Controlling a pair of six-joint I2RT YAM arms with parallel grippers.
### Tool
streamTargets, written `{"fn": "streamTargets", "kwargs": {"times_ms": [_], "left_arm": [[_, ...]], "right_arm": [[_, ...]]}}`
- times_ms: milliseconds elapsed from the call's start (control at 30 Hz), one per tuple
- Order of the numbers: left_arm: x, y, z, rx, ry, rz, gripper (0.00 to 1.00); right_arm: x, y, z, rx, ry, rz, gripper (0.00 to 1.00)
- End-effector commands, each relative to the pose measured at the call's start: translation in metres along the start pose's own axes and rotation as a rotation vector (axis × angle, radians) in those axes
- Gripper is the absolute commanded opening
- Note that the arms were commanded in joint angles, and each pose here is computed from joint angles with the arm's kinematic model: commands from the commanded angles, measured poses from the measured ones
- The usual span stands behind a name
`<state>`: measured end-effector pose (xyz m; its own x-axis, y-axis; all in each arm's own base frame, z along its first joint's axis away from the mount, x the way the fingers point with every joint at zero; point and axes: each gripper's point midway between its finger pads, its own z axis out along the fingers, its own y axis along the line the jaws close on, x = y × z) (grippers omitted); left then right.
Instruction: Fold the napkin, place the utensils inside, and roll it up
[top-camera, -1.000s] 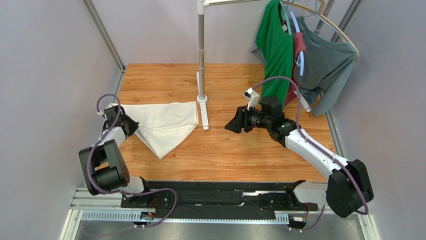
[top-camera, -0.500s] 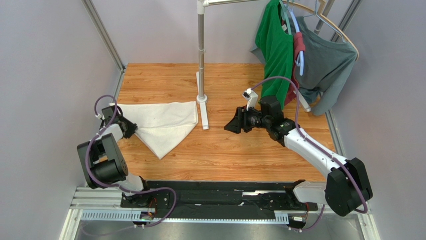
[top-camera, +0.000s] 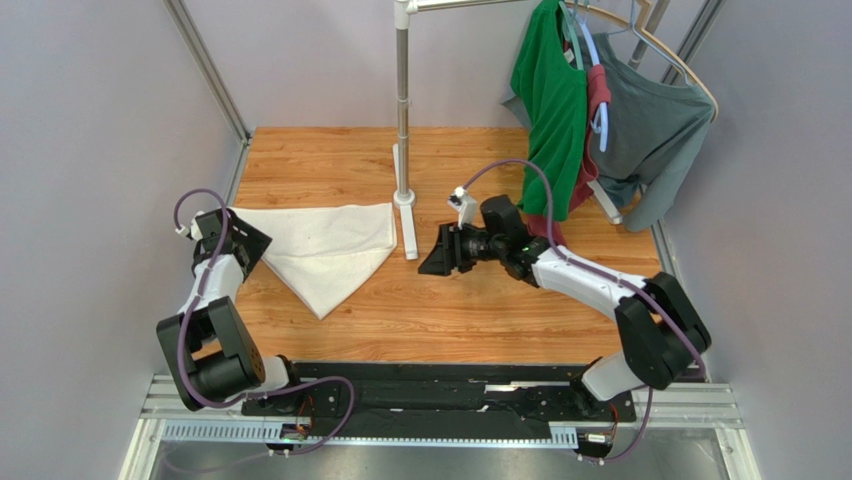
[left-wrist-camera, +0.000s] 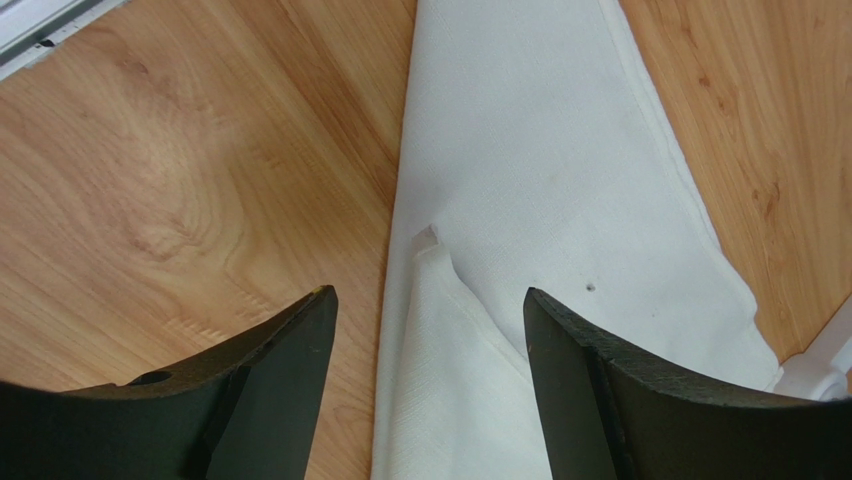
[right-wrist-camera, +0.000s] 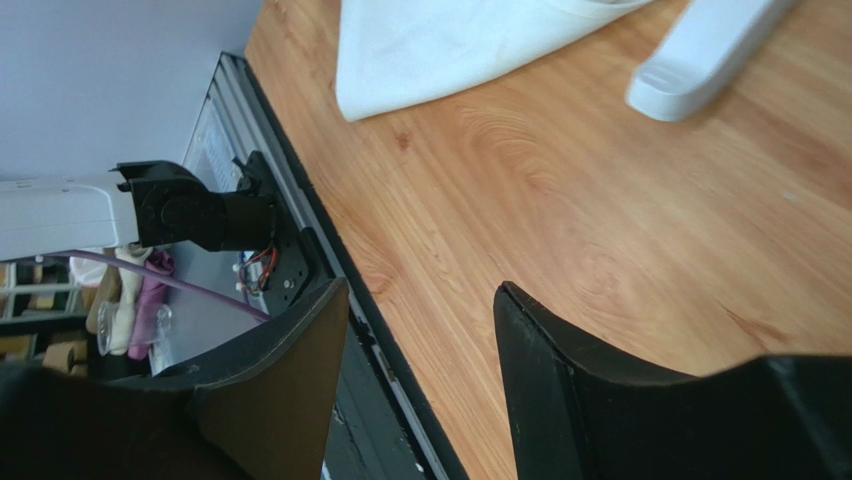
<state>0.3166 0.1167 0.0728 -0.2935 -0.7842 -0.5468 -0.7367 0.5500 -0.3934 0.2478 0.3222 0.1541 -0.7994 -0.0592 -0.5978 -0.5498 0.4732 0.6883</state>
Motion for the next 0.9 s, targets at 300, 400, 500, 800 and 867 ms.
{"fn": "streamTargets", "kwargs": {"times_ms": [300, 400, 500, 800, 867], "left_arm": [[-0.011, 0.0, 0.002, -0.032, -0.014, -0.07, 0.79], [-0.008, -0.005, 0.003, -0.001, -0.001, -0.08, 0.79], [-0.007, -0.013, 0.003, 0.038, 0.012, -0.085, 0.79], [-0.007, -0.028, 0.0, 0.118, 0.02, -0.131, 0.79], [-0.008, -0.032, -0.002, 0.14, 0.014, -0.141, 0.79]], "right_arm": [[0.015, 0.018, 0.13, -0.061, 0.063, 0.235, 0.59], [0.022, 0.024, 0.151, -0.067, 0.076, 0.299, 0.58], [0.037, 0.023, 0.168, -0.058, 0.092, 0.366, 0.57], [0.066, 0.013, 0.203, 0.053, 0.013, 0.533, 0.55], [0.069, 0.004, 0.211, 0.081, -0.003, 0.561, 0.54]]}}
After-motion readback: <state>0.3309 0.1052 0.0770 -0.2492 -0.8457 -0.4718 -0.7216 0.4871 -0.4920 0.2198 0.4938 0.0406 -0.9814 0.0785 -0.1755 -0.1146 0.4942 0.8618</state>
